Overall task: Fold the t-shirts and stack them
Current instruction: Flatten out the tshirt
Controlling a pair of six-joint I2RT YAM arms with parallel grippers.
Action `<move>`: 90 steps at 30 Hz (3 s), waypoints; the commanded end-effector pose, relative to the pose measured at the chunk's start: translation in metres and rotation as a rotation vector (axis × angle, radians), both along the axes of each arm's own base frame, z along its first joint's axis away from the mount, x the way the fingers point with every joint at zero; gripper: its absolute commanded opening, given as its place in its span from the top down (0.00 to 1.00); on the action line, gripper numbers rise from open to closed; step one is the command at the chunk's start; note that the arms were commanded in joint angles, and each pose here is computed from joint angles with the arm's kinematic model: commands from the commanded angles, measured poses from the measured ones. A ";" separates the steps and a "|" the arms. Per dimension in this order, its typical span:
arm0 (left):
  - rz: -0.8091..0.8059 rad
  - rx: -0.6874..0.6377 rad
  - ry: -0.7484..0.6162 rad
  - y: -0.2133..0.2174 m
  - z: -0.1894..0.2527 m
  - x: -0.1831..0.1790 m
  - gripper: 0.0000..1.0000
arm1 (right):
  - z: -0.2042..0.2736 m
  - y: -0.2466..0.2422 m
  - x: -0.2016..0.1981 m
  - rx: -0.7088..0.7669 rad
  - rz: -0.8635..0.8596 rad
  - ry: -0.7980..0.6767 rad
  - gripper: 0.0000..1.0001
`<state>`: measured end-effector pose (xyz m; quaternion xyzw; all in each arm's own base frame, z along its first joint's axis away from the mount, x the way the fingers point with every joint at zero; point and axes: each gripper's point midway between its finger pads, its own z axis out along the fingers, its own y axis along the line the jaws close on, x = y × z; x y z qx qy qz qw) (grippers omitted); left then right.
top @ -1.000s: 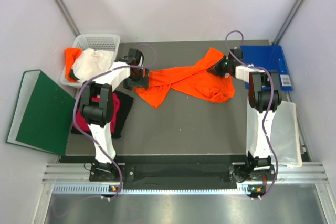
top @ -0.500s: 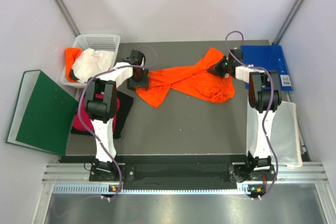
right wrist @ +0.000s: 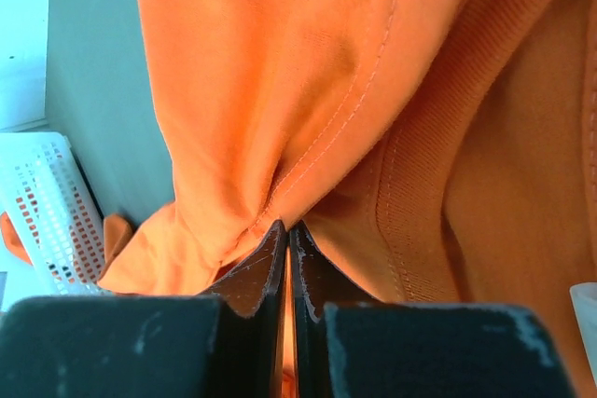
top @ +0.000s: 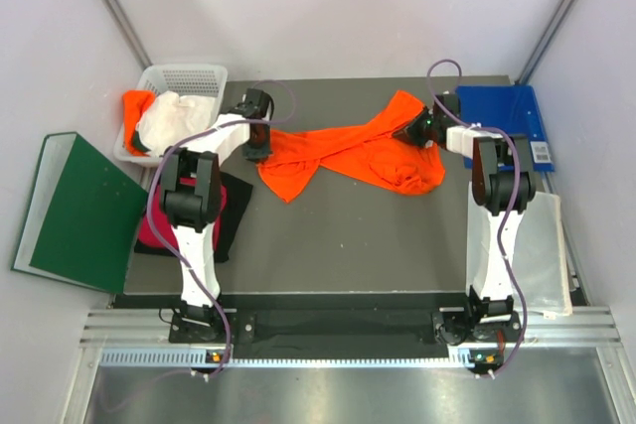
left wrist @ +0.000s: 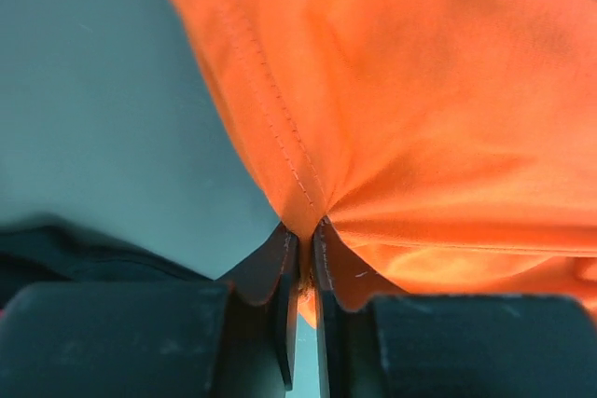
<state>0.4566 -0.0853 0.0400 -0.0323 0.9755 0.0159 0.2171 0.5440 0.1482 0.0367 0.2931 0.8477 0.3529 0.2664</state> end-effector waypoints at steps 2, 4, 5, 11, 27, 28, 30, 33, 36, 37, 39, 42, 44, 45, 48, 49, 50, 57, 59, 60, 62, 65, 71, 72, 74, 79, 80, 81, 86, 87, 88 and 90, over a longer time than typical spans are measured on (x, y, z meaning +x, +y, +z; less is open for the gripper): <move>0.036 0.029 -0.147 0.020 0.056 0.026 0.83 | 0.047 0.002 0.006 0.000 0.014 -0.116 1.00; 0.044 0.031 -0.143 0.023 0.057 0.026 0.74 | 0.050 0.001 0.007 0.000 0.011 -0.119 1.00; 0.046 0.026 -0.145 0.024 0.058 0.027 0.72 | 0.053 0.001 0.008 0.001 0.011 -0.125 1.00; 0.042 0.010 -0.136 0.022 0.051 0.031 0.78 | 0.056 0.000 0.012 0.006 0.012 -0.129 0.99; 0.177 -0.065 -0.455 0.046 0.168 0.063 1.00 | 0.154 -0.017 0.016 -0.077 0.023 -0.314 1.00; 0.183 -0.075 -0.496 0.048 0.181 0.060 1.00 | 0.176 -0.019 0.014 -0.087 0.022 -0.349 1.00; 0.188 -0.085 -0.547 0.049 0.192 0.062 1.00 | 0.203 -0.022 0.011 -0.111 0.024 -0.403 1.00; 0.188 -0.087 -0.573 0.050 0.204 0.060 1.00 | 0.223 -0.026 0.001 -0.129 0.029 -0.432 1.00; 0.185 -0.086 -0.551 0.049 0.200 0.056 1.00 | 0.232 -0.031 -0.013 -0.148 0.031 -0.437 1.00; 0.183 -0.088 -0.538 0.049 0.197 0.054 1.00 | 0.230 -0.032 -0.019 -0.156 0.035 -0.424 1.00; 0.188 -0.085 -0.512 0.049 0.188 0.049 1.00 | 0.226 -0.034 -0.033 -0.173 0.054 -0.404 1.00; 0.222 -0.060 -0.452 0.055 0.168 0.036 1.00 | 0.196 -0.029 -0.063 -0.164 0.119 -0.311 1.00; 0.237 -0.043 -0.421 0.059 0.160 0.028 1.00 | 0.167 -0.026 -0.086 -0.158 0.153 -0.207 1.00; 0.253 -0.030 -0.403 0.063 0.153 0.023 1.00 | 0.145 -0.025 -0.106 -0.153 0.182 -0.145 1.00; 0.268 -0.013 -0.369 0.067 0.141 0.018 1.00 | 0.102 -0.022 -0.145 -0.150 0.235 -0.017 0.99; 0.270 -0.010 -0.358 0.068 0.136 0.018 1.00 | 0.092 -0.021 -0.153 -0.150 0.250 0.015 0.99; 0.275 -0.010 -0.348 0.068 0.133 0.018 1.00 | 0.086 -0.022 -0.159 -0.151 0.264 0.035 0.98; 0.272 -0.018 -0.302 0.066 0.120 0.024 1.00 | 0.095 -0.040 -0.142 -0.276 0.240 -0.021 0.16; 0.265 -0.020 -0.293 0.064 0.117 0.023 1.00 | 0.101 -0.052 -0.129 -0.318 0.206 -0.043 0.00; 0.260 -0.021 -0.289 0.064 0.116 0.022 1.00 | 0.102 -0.055 -0.122 -0.324 0.199 -0.062 0.01; 0.252 -0.025 -0.278 0.063 0.112 0.021 1.00 | 0.093 -0.064 -0.114 -0.326 0.172 -0.041 0.00; 0.244 -0.024 -0.264 0.062 0.107 0.019 1.00 | 0.080 -0.062 -0.105 -0.275 0.159 -0.022 0.00; 0.243 -0.021 -0.258 0.062 0.105 0.019 1.00 | 0.057 -0.074 -0.098 -0.172 0.088 0.026 0.10; 0.243 -0.022 -0.261 0.062 0.106 0.019 1.00 | 0.055 -0.074 -0.097 -0.160 0.082 0.022 0.12; 0.244 -0.022 -0.260 0.062 0.105 0.019 1.00 | 0.052 -0.073 -0.097 -0.119 0.068 0.024 0.17; 0.242 -0.020 -0.256 0.062 0.104 0.020 1.00 | 0.048 -0.068 -0.088 -0.037 0.039 0.009 0.28; 0.241 -0.017 -0.252 0.063 0.103 0.019 1.00 | 0.046 -0.066 -0.086 -0.024 0.039 0.000 0.30; 0.240 -0.016 -0.253 0.063 0.103 0.020 1.00 | 0.044 -0.067 -0.085 -0.019 0.030 0.005 0.30; 0.236 -0.006 -0.245 0.064 0.100 0.019 1.00 | 0.036 -0.066 -0.077 0.008 0.009 0.017 0.33; 0.233 -0.005 -0.246 0.064 0.101 0.019 1.00 | 0.035 -0.066 -0.077 0.006 0.009 0.021 0.33; 0.234 -0.003 -0.243 0.064 0.100 0.019 1.00 | 0.034 -0.066 -0.076 0.006 0.007 0.028 0.34; 0.233 0.001 -0.243 0.065 0.100 0.019 1.00 | 0.031 -0.067 -0.076 0.002 0.002 0.033 0.34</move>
